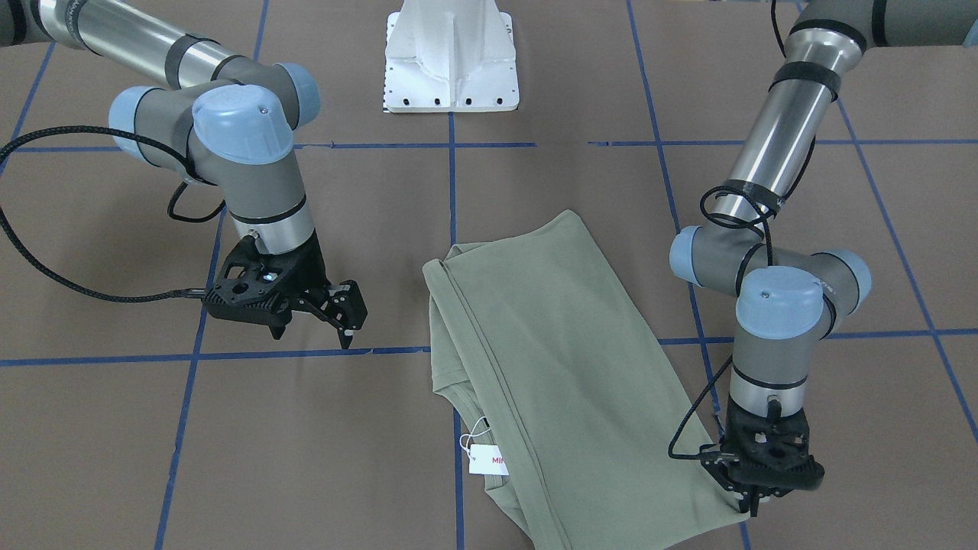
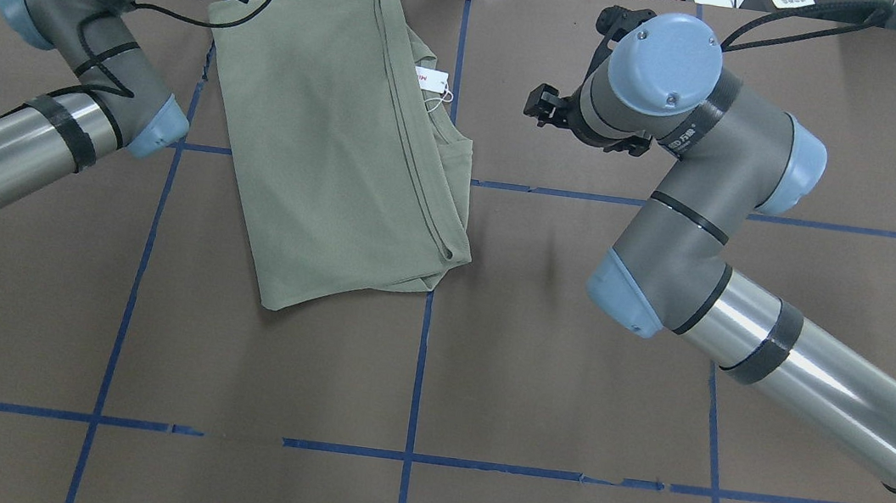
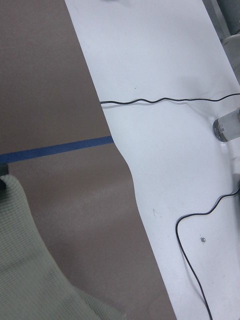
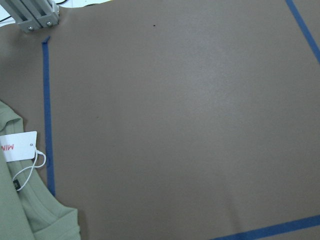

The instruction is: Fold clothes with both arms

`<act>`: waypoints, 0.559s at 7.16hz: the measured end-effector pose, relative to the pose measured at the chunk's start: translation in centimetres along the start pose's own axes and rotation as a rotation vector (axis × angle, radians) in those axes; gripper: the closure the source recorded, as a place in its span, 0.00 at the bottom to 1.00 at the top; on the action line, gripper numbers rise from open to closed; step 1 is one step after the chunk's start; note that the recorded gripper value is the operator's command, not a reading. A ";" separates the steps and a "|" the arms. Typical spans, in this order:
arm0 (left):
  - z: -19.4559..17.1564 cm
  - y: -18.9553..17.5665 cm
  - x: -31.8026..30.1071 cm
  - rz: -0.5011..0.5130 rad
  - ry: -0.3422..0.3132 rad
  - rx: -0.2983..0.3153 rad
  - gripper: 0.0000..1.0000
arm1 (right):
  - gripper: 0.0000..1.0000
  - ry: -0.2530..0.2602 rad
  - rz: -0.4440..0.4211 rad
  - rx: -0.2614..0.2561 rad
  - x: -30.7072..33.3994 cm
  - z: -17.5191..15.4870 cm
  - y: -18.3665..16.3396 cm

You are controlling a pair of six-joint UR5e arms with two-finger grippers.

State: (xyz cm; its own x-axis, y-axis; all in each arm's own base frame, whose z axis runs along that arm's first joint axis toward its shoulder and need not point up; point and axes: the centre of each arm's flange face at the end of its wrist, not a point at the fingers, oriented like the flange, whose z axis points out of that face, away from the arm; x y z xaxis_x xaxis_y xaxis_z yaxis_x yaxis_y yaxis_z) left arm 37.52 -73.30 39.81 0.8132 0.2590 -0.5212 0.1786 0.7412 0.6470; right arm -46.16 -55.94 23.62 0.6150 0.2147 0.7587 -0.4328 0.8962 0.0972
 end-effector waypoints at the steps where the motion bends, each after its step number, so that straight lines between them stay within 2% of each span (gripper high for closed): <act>1: -2.0 1.0 0.0 -0.002 0.085 -0.016 0.00 | 0.08 -0.018 0.009 0.010 -2.2 0.6 1.1; 2: -4.0 2.0 -0.3 -0.002 0.136 -0.014 0.00 | 0.16 -0.037 0.046 0.028 -5.1 2.0 2.7; 4: -6.4 3.6 -0.6 0.001 0.174 -0.002 0.00 | 0.16 -0.060 0.114 0.027 -9.2 4.2 6.4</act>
State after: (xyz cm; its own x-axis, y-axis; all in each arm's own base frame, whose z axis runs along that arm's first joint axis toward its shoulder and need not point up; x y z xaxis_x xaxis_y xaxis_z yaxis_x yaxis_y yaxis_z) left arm 34.10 -66.81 38.95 0.7053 0.3629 -0.6090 0.1767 0.7420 0.6467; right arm -57.36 -53.86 19.95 0.5210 0.2901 0.8027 -0.5156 0.8565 0.0251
